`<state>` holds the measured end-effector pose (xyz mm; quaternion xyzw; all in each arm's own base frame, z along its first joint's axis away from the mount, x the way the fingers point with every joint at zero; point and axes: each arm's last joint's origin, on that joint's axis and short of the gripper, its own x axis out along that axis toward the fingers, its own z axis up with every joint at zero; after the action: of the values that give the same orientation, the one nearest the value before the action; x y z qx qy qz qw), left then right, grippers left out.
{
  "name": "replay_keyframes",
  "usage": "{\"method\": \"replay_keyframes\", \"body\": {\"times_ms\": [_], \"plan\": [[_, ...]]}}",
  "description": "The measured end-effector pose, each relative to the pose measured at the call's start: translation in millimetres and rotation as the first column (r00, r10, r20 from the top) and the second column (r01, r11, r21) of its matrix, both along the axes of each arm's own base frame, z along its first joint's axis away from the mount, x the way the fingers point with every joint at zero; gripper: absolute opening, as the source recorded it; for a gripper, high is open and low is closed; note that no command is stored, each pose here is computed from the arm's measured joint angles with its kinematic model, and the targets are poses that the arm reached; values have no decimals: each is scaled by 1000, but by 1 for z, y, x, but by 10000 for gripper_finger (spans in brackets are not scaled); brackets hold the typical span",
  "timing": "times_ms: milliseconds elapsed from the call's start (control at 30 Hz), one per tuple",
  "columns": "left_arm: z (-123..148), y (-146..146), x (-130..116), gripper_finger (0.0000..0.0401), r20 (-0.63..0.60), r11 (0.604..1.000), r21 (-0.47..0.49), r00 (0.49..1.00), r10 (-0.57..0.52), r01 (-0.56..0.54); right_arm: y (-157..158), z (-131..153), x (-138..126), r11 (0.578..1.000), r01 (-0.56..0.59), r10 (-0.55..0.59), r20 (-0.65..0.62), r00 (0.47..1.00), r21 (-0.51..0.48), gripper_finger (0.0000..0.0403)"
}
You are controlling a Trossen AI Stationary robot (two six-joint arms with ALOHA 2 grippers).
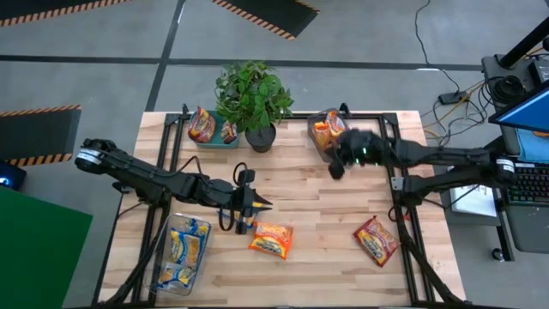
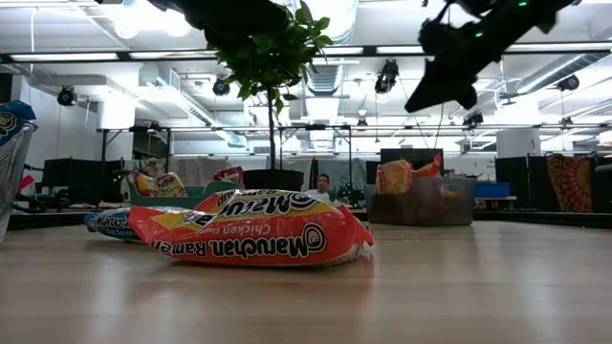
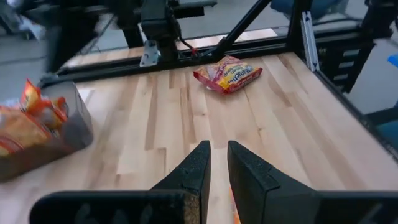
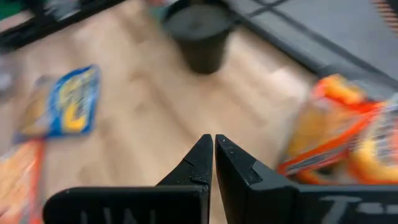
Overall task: Sort Maruchan noodles
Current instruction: Put the red noodle pack into the green bin
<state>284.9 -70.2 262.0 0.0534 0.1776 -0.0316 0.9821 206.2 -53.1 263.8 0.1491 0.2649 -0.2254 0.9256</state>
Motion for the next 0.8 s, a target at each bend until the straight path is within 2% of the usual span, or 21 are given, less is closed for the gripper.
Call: {"method": "replay_keyframes", "body": {"times_ms": [200,333,433,567,633,667,733,800], "plan": [[-9,-5,4,37,-43,991,-127,999,29,-34,43,-25,-4,984,-172,171,25,985,41,9],[-22,-10,10,37,-89,982,-181,995,44,-59,62,-32,-4,954,-248,245,39,969,167,9],[-30,-14,15,37,-98,976,-205,994,46,-66,74,-25,0,886,-351,339,91,936,304,9],[-35,-20,20,37,-109,976,-210,993,37,-60,92,-14,8,758,-434,433,122,893,487,9],[-32,-22,22,37,-105,976,-212,994,31,-53,102,-17,8,706,-412,473,49,879,575,9],[-31,-23,22,37,-97,975,-215,995,29,-49,106,-20,7,696,-370,481,-17,877,616,9],[-29,-23,23,37,-93,977,-208,995,24,-43,115,-30,2,695,-221,471,-200,859,684,9],[-27,-23,23,37,-91,978,-205,996,23,-41,123,-43,-7,697,-16,457,-427,781,717,9]]}}
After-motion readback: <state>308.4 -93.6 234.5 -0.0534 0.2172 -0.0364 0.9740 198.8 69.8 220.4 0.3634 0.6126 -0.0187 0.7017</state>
